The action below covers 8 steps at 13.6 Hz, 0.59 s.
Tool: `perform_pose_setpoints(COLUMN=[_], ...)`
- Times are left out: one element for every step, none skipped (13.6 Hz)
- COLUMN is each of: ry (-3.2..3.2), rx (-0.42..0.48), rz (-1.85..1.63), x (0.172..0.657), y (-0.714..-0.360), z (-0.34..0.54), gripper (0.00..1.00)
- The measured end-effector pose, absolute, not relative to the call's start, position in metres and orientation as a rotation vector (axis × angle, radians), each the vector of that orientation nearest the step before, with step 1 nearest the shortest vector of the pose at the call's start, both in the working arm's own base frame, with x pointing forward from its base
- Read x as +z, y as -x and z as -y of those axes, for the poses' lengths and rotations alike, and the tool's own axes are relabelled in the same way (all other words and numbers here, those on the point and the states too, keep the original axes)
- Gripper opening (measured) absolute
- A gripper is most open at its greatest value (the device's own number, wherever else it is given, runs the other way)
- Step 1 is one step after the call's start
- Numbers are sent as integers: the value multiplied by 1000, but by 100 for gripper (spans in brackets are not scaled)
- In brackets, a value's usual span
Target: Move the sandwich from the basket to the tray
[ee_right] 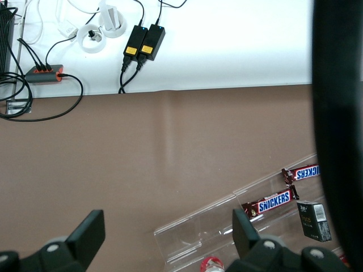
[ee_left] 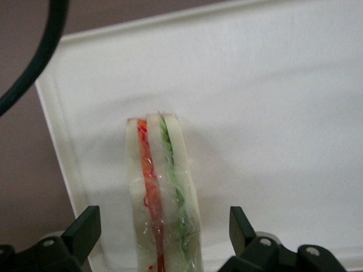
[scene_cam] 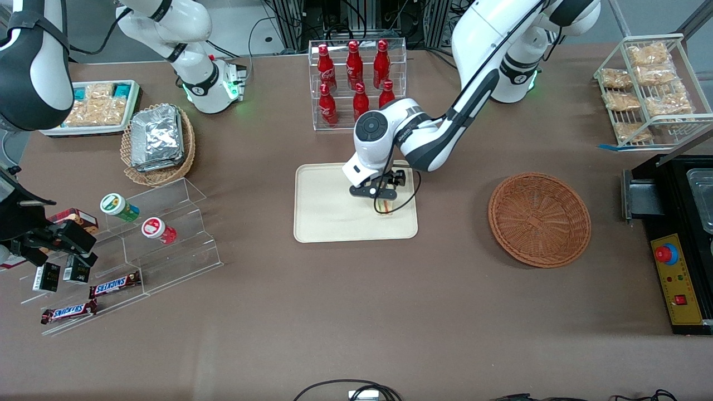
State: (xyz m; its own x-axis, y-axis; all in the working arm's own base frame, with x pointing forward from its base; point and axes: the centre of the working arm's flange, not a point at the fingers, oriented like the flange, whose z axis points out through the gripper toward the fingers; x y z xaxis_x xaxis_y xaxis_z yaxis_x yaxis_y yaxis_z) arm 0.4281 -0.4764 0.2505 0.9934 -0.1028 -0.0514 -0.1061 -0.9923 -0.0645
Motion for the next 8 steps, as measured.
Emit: perform_pose_setpoints(ry=[3063, 3056, 3047, 3034, 3016, 2994, 2968, 2941], rx=[51, 25, -2, -23, -39, -48, -56, -68], rz=[-95, -39, 15, 68, 121, 176, 235, 295], x=[264, 279, 295, 309, 321, 333, 342, 350], y=[-444, -464, -483, -502, -519, -534, -548, -563], z=[472, 464, 455, 444, 432, 418, 402, 382], gripper=[100, 100, 100, 100, 100, 100, 100, 100])
